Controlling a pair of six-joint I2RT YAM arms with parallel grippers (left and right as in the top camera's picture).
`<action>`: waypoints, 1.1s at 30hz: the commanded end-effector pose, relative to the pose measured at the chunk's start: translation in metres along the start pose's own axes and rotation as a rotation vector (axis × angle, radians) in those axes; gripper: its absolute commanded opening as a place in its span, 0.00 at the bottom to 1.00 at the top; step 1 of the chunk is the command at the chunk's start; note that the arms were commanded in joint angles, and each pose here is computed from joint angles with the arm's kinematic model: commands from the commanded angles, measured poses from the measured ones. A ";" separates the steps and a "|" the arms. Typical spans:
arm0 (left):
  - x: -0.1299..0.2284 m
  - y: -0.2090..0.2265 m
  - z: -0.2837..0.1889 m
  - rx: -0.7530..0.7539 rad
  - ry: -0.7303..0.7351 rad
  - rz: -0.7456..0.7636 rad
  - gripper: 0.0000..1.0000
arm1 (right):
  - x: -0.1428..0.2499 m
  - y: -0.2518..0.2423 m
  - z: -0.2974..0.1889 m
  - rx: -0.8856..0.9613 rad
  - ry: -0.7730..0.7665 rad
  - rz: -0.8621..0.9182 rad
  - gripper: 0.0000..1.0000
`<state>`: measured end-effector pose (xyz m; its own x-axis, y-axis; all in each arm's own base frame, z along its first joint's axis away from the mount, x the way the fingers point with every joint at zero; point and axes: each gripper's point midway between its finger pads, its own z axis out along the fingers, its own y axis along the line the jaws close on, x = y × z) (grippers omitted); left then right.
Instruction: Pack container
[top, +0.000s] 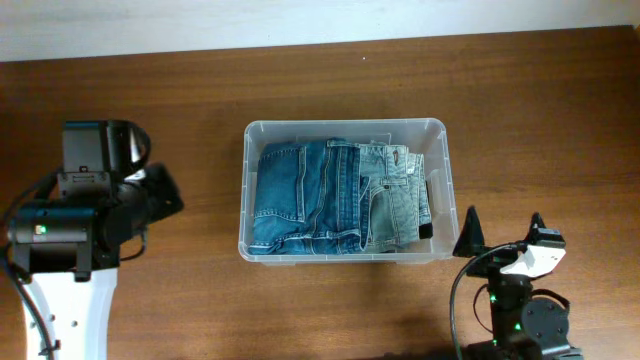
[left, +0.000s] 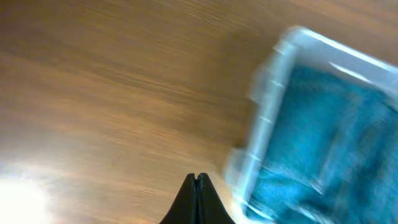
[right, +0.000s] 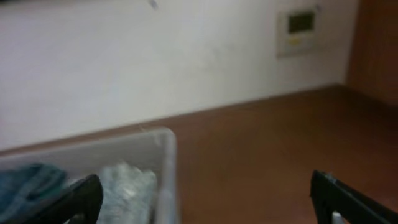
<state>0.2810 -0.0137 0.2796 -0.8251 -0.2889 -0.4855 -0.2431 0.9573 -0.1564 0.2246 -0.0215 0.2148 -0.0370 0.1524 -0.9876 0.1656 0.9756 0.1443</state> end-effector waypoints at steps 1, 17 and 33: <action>0.021 -0.041 -0.003 0.186 0.065 0.159 0.01 | -0.004 -0.018 -0.002 0.099 -0.014 0.011 0.98; 0.013 -0.025 0.000 0.009 -0.001 0.174 0.69 | 0.007 0.031 -0.005 -0.184 0.054 0.079 0.98; 0.014 -0.023 0.000 -0.002 0.002 0.150 0.44 | -0.011 0.057 -0.056 -0.227 0.687 0.100 0.98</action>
<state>0.2773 -0.0416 0.2754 -0.8576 -0.1286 -0.4980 -0.1035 0.9916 -0.0779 0.1773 0.0295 0.2367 -0.5471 0.2243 -0.8064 -0.0043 0.9627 0.2707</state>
